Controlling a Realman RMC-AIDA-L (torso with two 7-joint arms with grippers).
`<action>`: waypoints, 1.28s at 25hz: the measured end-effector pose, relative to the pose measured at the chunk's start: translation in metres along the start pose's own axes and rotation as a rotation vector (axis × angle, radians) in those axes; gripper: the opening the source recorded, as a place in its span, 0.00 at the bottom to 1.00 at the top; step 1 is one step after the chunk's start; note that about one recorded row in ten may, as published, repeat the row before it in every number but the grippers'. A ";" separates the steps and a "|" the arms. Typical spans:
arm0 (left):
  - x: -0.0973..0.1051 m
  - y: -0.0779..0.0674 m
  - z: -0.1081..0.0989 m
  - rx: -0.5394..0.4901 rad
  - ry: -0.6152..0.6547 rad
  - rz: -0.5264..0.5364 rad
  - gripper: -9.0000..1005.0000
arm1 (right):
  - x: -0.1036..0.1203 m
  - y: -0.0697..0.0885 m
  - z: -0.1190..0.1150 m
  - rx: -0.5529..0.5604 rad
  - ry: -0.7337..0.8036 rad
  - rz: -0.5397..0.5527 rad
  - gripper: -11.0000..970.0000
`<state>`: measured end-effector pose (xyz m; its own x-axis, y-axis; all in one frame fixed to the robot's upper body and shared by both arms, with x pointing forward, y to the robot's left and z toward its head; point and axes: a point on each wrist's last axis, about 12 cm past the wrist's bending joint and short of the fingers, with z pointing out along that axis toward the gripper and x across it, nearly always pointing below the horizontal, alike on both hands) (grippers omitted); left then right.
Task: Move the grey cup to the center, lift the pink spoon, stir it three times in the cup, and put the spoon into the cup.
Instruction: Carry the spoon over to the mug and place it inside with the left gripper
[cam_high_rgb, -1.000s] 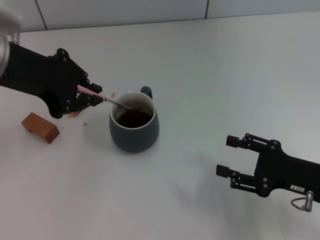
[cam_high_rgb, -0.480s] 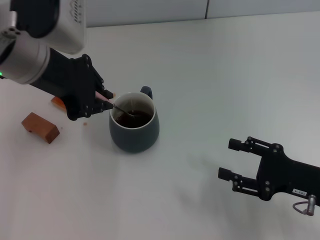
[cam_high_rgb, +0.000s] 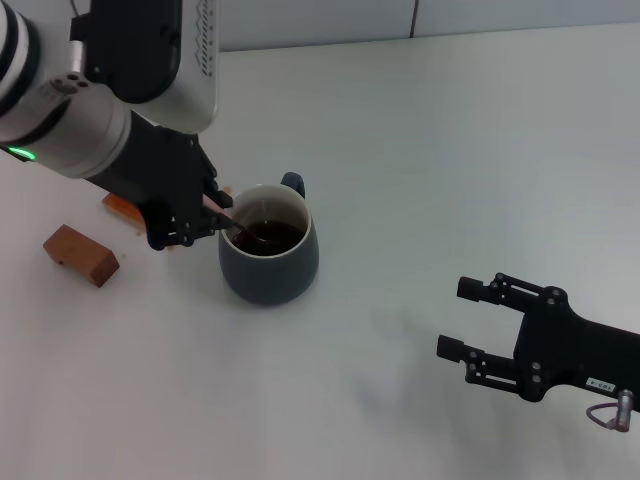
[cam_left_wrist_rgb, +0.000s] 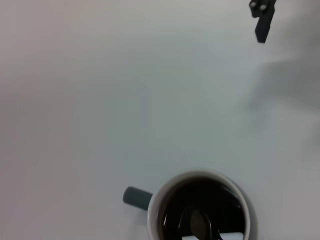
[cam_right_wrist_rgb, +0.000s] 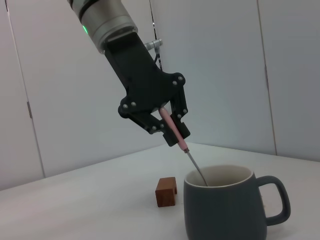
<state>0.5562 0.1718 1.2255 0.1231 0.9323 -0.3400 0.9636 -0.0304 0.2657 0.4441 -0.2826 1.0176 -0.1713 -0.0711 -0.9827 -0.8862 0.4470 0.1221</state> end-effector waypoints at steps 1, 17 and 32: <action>-0.002 -0.001 0.001 0.002 -0.004 0.006 0.14 | 0.000 0.000 0.000 0.000 0.000 0.000 0.79; -0.006 0.004 0.010 -0.023 0.021 -0.030 0.14 | 0.001 0.001 -0.001 0.002 0.000 0.003 0.79; -0.018 0.000 0.012 -0.014 -0.038 -0.012 0.14 | 0.001 0.003 -0.001 -0.004 -0.009 0.012 0.79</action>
<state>0.5569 0.1511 1.2208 0.1204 0.9181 -0.3776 0.9618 -0.0137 0.2735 0.4405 -0.2820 1.0169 -0.1777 -0.0580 -0.9824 -0.8861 0.4438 0.1341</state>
